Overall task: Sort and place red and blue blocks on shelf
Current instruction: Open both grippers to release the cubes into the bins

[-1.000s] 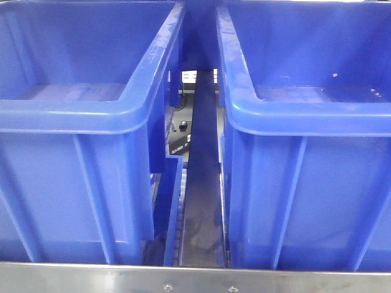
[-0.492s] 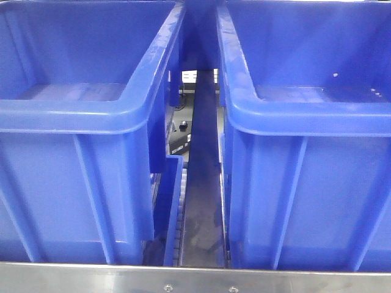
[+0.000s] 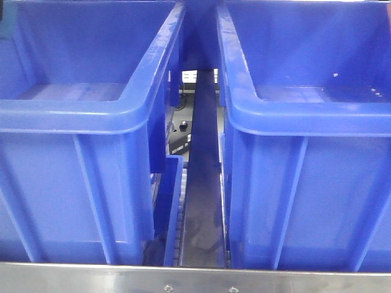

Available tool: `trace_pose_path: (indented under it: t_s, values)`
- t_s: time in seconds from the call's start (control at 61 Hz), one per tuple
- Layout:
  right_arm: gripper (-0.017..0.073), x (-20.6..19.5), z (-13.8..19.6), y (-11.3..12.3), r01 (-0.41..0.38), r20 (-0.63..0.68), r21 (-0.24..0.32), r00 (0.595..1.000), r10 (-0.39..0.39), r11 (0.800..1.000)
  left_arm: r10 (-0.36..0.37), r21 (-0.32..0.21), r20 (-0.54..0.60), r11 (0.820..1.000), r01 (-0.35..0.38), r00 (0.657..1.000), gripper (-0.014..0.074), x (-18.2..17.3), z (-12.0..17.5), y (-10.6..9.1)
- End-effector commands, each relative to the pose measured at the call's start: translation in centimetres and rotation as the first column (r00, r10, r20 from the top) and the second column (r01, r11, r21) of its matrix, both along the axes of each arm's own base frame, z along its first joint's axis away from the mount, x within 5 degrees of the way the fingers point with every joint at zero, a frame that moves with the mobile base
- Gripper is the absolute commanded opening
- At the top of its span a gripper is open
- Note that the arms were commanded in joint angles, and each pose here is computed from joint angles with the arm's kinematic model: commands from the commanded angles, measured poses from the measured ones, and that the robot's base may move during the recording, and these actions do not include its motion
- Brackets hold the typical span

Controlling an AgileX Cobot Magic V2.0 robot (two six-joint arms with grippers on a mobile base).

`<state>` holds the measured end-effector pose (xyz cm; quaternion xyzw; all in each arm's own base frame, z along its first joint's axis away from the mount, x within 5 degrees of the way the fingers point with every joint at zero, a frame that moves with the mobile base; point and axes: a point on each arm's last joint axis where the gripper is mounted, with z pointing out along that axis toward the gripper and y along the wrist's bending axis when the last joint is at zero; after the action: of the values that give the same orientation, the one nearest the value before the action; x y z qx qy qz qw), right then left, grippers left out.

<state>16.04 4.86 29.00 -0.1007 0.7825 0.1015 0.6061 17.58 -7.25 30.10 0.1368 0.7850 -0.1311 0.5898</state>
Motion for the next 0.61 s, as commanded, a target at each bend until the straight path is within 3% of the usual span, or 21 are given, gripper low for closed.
trace_pose_path:
  t_s: [0.0, 0.23, 0.426, 0.525, 0.59]
  values:
    - [0.0567, 0.32, 2.03, -0.09, 0.012, 0.115, 0.027, 0.993, -0.015, 1.0, 0.0, -0.058, 0.106, 0.998, 0.006, 0.994, 0.0628, 0.18, 2.09, -0.22]
    - [0.0582, 0.32, 2.04, -0.09, 0.012, 0.116, 0.028, 0.993, -0.015, 1.0, 0.0, -0.058, 0.106, 0.998, 0.006, 0.994, 0.0591, 0.18, 2.09, -0.22]
    - [0.0564, 0.16, 2.19, -0.18, 0.014, 0.124, 0.03, 0.992, -0.017, 0.999, 0.001, -0.06, 0.11, 0.998, 0.006, 0.994, 0.0491, 0.1, 2.17, -0.19]
    - [0.045, -0.17, 2.53, -0.58, 0.031, 0.141, 0.036, 0.989, -0.035, 0.999, 0.001, -0.065, 0.123, 0.998, 0.007, 0.992, 0.0382, -0.22, 2.48, -0.06]
    - [0.031, -0.41, 2.79, -0.98, 0.05, 0.156, 0.04, 0.986, -0.055, 0.998, 0.002, -0.071, 0.138, 0.997, 0.008, 0.99, 0.0266, -0.51, 2.77, 0.07]
